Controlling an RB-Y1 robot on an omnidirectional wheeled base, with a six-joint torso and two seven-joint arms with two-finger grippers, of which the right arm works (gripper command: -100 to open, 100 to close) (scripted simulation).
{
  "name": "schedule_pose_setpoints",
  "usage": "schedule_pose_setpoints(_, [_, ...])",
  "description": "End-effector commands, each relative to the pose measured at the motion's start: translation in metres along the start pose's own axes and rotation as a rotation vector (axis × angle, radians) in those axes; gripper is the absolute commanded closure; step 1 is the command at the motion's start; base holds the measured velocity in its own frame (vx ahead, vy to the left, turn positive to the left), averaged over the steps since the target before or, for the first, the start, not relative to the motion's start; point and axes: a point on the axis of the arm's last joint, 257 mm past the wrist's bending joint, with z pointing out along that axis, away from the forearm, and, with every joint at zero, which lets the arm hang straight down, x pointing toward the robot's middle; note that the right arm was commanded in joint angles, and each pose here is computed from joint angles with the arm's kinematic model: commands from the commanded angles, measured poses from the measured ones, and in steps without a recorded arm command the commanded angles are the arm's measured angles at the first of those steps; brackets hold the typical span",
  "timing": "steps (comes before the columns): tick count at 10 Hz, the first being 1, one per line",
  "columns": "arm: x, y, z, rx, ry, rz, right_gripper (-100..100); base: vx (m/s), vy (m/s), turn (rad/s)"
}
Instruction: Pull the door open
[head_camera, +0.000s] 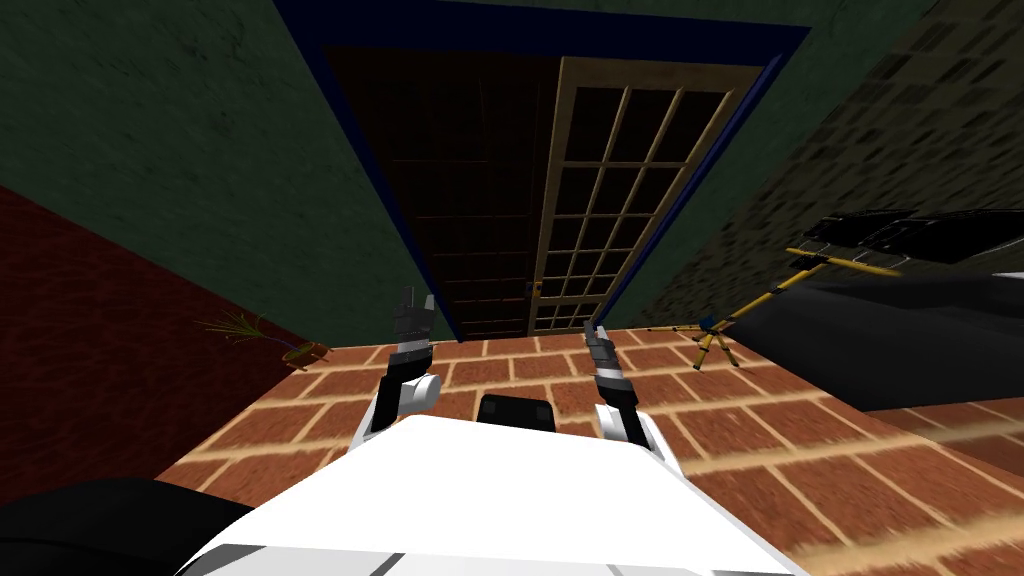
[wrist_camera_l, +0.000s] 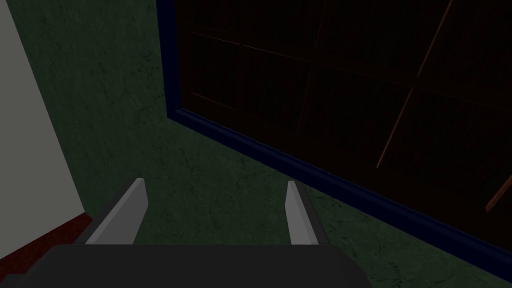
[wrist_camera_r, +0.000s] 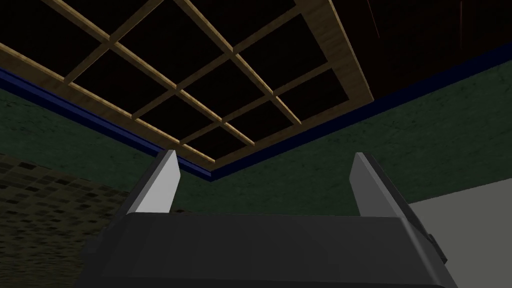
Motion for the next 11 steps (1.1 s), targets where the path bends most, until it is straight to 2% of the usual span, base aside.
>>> schedule_pose_setpoints(1, [0.008,-0.007,-0.0039,0.007,0.017,-0.043,-100,0.096,0.041,0.037])
schedule_pose_setpoints(8, [0.039,-0.036,-0.0262,0.033,0.096,-0.208,-100,0.103,0.032,0.036])
schedule_pose_setpoints(9, [0.048,-0.044,-0.0332,0.038,0.120,-0.251,-100,0.153,0.051,0.057])
schedule_pose_setpoints(11, [0.057,-0.051,-0.0404,0.043,0.142,-0.291,-100,0.140,0.033,0.034])
